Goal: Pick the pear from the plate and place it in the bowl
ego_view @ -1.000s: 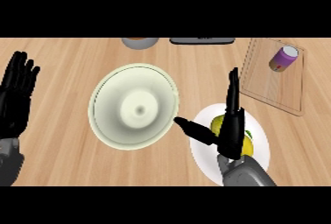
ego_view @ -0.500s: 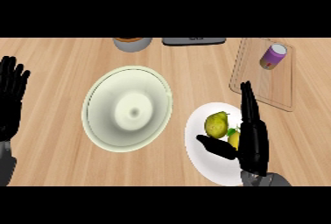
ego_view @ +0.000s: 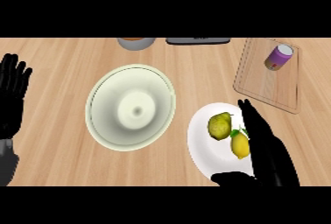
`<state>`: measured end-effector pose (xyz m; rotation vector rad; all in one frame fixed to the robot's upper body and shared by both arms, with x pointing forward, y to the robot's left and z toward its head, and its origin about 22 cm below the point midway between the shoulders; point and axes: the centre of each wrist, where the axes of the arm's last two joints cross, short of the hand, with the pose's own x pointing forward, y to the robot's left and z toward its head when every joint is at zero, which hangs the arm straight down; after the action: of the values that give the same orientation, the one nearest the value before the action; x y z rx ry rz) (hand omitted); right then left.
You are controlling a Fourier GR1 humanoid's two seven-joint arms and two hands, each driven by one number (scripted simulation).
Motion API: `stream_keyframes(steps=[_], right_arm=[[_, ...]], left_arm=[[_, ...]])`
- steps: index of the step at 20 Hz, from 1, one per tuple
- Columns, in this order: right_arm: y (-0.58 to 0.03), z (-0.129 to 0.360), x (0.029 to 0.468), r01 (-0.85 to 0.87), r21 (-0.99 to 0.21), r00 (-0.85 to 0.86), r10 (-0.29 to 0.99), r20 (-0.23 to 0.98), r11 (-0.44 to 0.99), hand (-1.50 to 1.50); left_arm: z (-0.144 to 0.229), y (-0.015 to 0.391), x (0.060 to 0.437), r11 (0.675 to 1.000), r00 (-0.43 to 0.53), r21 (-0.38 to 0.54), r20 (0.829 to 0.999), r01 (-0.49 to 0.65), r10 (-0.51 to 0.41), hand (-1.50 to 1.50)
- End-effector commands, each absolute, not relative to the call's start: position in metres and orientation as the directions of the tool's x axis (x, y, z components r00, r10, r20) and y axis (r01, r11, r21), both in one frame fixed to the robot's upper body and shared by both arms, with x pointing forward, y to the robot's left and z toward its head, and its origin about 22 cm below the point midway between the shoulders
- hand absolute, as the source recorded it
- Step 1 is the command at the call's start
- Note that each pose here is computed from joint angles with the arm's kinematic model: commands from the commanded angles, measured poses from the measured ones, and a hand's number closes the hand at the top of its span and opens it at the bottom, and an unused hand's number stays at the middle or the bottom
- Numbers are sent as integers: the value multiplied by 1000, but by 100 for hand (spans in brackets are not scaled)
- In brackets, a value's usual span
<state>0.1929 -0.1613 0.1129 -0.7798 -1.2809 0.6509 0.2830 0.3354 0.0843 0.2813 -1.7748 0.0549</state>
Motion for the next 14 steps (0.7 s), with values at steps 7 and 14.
stream_keyframes(steps=[7,14], right_arm=[[-165,161,180,-92,-840,311,816,486,535,-150],[-150,117,203,-138,-825,340,808,481,549,-150]], left_arm=[[85,328,300,977,-201,119,967,-176,-154,0],[81,320,292,978,-201,104,969,-180,-140,0]])
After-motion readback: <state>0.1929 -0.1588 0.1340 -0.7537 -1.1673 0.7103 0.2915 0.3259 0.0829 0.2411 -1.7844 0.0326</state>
